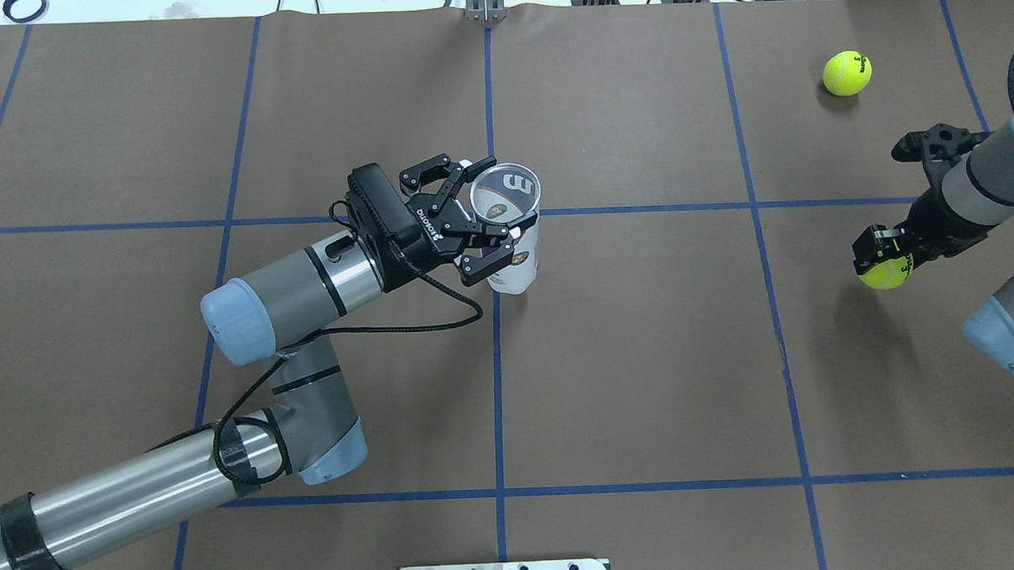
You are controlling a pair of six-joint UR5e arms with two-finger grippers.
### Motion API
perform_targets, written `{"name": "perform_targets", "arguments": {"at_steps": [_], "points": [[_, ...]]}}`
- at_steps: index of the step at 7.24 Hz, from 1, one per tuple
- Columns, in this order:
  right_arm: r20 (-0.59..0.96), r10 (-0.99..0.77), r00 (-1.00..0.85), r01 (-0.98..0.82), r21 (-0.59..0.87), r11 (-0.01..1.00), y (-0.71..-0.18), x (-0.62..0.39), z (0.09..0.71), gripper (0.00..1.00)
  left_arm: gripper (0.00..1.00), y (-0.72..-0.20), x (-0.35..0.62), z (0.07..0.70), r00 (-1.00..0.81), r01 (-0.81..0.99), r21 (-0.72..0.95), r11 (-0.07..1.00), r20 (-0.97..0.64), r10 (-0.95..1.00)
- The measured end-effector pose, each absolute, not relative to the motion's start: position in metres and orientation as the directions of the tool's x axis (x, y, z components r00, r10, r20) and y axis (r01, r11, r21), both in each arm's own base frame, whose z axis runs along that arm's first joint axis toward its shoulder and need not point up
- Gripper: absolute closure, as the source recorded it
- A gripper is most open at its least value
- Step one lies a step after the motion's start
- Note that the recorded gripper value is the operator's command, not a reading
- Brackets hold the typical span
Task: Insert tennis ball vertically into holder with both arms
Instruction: 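Carry the yellow ball with the right gripper over the can's open top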
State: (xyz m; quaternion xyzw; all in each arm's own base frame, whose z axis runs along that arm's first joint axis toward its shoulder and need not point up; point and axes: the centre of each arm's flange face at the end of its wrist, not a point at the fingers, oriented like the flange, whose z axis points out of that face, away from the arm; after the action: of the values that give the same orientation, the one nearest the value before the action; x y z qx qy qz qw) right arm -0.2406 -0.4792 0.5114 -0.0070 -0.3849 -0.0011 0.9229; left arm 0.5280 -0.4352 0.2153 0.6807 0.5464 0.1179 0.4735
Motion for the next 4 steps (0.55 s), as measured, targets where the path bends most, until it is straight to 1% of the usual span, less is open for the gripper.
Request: {"name": "perform_targets", "arguments": {"at_steps": [2,4], "points": [[0.777,0.137,0.614,-0.12,-0.08,0.99,-0.5,-0.258,0.418,1.0,0.17,-0.432,0.534,0.225,0.371,0.63,0.775,0.05,-0.356,0.858],[0.793,0.248,0.557,-0.199,-0.162,0.966,-0.526,-0.282,0.288,1.0,0.17,-0.429,0.538,0.232,0.365,0.631,0.774,0.053,-0.356,0.86]]}}
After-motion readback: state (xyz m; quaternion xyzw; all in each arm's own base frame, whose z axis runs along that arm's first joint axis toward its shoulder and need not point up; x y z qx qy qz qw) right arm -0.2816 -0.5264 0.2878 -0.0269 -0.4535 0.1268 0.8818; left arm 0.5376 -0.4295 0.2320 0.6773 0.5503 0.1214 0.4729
